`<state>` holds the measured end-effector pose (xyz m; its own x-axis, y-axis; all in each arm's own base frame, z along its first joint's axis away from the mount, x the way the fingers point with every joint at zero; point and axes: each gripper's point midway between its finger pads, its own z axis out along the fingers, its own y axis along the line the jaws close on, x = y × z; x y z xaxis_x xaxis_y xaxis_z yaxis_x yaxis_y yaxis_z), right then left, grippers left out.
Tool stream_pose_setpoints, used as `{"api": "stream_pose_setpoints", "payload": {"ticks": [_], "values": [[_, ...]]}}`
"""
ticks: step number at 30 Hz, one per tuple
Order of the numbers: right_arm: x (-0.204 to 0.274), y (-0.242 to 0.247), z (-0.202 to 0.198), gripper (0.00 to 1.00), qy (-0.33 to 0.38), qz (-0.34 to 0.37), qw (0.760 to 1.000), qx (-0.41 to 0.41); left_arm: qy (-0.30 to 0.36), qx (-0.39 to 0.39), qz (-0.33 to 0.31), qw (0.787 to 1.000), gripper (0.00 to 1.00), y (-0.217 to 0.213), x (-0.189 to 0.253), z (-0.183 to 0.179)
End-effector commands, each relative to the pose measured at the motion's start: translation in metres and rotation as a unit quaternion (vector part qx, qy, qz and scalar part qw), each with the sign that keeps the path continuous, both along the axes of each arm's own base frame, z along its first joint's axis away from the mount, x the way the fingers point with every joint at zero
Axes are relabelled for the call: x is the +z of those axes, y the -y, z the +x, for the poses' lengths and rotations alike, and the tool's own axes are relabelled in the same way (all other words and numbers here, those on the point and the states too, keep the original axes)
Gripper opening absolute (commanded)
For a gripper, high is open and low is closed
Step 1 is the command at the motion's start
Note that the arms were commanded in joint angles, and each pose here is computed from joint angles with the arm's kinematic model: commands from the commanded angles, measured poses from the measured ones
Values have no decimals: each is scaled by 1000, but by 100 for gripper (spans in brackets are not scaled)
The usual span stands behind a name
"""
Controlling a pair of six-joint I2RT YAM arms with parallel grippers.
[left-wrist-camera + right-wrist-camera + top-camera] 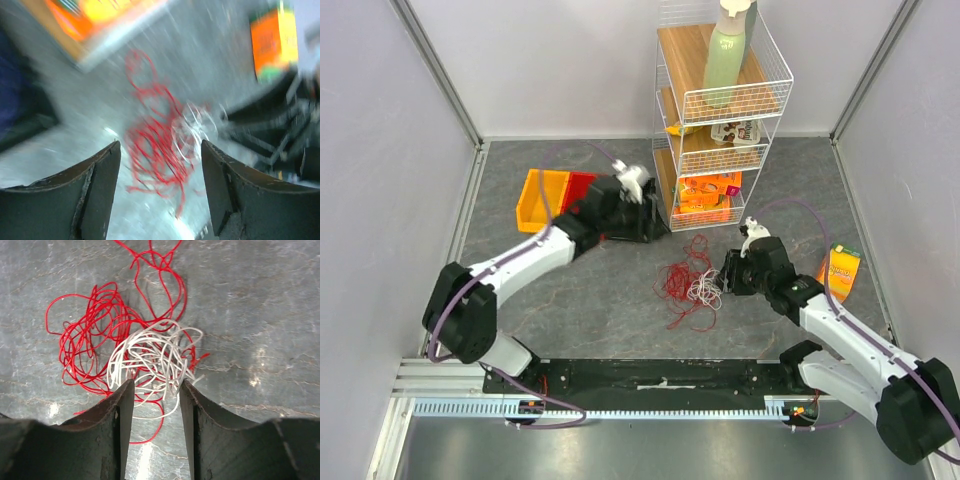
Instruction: Untangle the cables
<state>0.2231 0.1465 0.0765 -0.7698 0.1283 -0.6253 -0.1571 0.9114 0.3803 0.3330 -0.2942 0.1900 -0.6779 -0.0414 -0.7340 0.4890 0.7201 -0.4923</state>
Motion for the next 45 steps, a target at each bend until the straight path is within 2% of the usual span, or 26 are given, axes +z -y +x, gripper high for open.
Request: {"api": "stream_pose_setpoints", "payload": {"ticks": [1, 3, 6, 10, 14, 16, 19, 21, 25, 28, 34, 39, 45], "values": [[10, -21, 3, 51, 15, 36, 998, 53, -32, -148, -11, 988, 72, 70, -37, -89], [7, -27, 3, 52, 11, 47, 997, 65, -37, -159, 13, 986, 71, 83, -54, -102], [2, -31, 2, 54, -1, 52, 996, 71, -46, -148, 46, 987, 59, 89, -72, -104], [0, -39, 3, 55, -5, 63, 995, 79, -38, -130, 61, 989, 57, 87, -76, -101], [-11, -43, 5, 52, -19, 66, 995, 72, -31, -103, 83, 991, 69, 75, -80, -95], [-16, -42, 6, 50, -23, 60, 996, 64, -31, -101, 93, 990, 70, 72, -83, -95], [-21, -39, 5, 45, -27, 56, 996, 59, -37, -95, 104, 989, 63, 68, -89, -93], [-22, -36, 5, 43, -28, 49, 997, 53, -40, -87, 107, 990, 62, 66, -90, -91], [-21, -33, 5, 42, -28, 40, 998, 49, -27, -71, 104, 992, 73, 58, -83, -89], [-12, -43, 4, 50, -18, 49, 996, 77, -15, -71, 97, 993, 76, 53, -77, -91], [-6, -68, 0, 62, -12, 60, 993, 105, -12, -32, 92, 995, 77, 26, -79, -84], [-8, -84, 0, 65, -16, 66, 992, 111, -45, -28, 88, 995, 79, 13, -101, -80], [0, -89, 4, 70, -2, 46, 994, 102, -49, -29, 89, 994, 75, 17, -109, -74]]}}
